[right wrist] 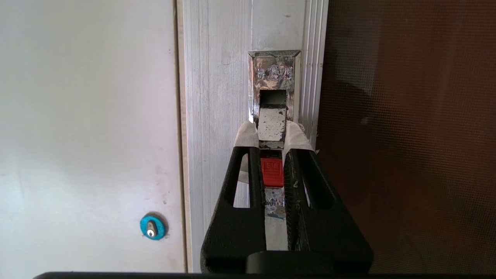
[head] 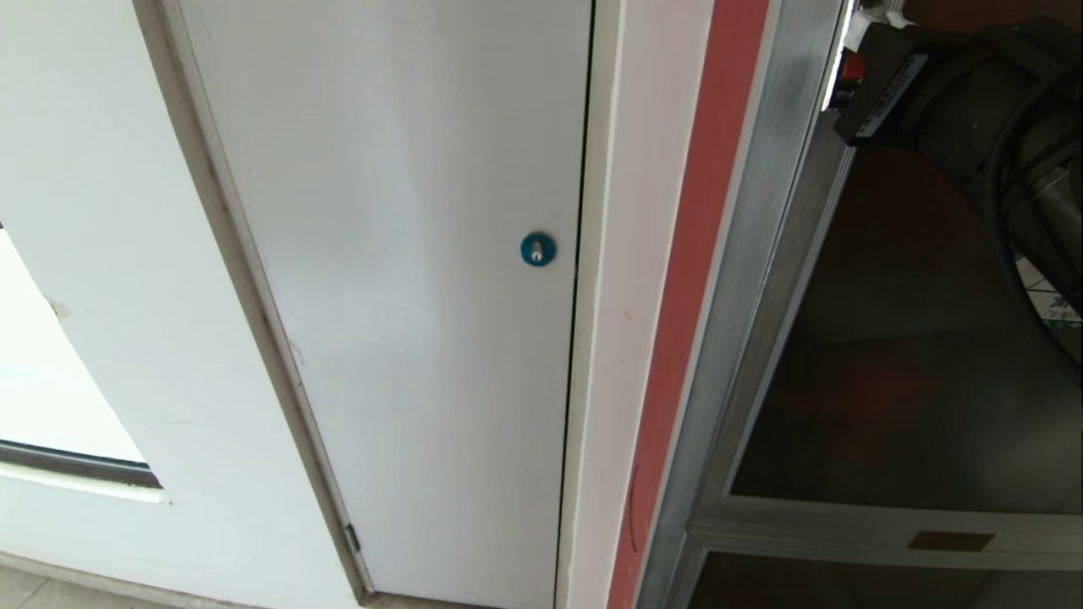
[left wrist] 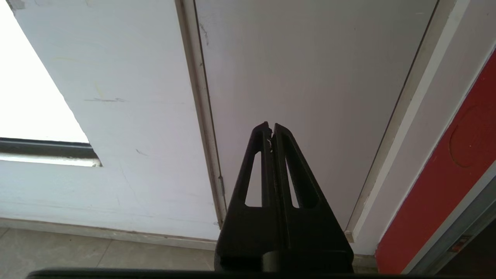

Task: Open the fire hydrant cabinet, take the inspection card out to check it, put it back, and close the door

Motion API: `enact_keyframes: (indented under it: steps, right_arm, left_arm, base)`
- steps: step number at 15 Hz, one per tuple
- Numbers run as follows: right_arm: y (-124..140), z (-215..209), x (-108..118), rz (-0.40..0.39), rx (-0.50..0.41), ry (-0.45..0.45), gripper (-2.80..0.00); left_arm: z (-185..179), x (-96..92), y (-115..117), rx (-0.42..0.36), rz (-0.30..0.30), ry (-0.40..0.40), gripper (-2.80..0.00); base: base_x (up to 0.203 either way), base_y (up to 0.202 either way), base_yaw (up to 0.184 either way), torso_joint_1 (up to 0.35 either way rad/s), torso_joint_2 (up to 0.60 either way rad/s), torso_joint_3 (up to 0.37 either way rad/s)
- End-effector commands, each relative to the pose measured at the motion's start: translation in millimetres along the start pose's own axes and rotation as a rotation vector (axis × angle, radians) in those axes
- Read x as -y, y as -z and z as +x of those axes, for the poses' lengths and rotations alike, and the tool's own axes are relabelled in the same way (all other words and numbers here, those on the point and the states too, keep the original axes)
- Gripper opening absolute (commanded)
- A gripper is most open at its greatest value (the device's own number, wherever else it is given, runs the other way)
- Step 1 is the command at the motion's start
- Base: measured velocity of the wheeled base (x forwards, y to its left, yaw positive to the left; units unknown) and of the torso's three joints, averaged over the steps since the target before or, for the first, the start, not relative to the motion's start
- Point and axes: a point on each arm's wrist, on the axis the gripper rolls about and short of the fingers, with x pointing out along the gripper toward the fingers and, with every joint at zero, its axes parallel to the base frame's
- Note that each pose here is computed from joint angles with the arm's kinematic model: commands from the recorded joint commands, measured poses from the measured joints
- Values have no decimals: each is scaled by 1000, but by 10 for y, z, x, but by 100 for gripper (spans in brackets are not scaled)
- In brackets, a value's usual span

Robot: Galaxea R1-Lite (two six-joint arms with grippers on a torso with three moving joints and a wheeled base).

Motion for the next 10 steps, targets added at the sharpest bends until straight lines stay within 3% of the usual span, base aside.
enact_keyframes:
  steps: [1, 10]
  right_arm:
    - [-80, -55, 26, 10, 16, -1, -280]
    - [-276, -300, 121, 32, 18, -16, -280]
  left_arm:
    - [10, 0, 38, -14, 0, 1, -280]
    - [9, 0, 34, -12, 0, 1, -280]
  base:
    - [0, 0, 0, 0, 0, 0]
    - [0, 0, 0, 0, 0, 0]
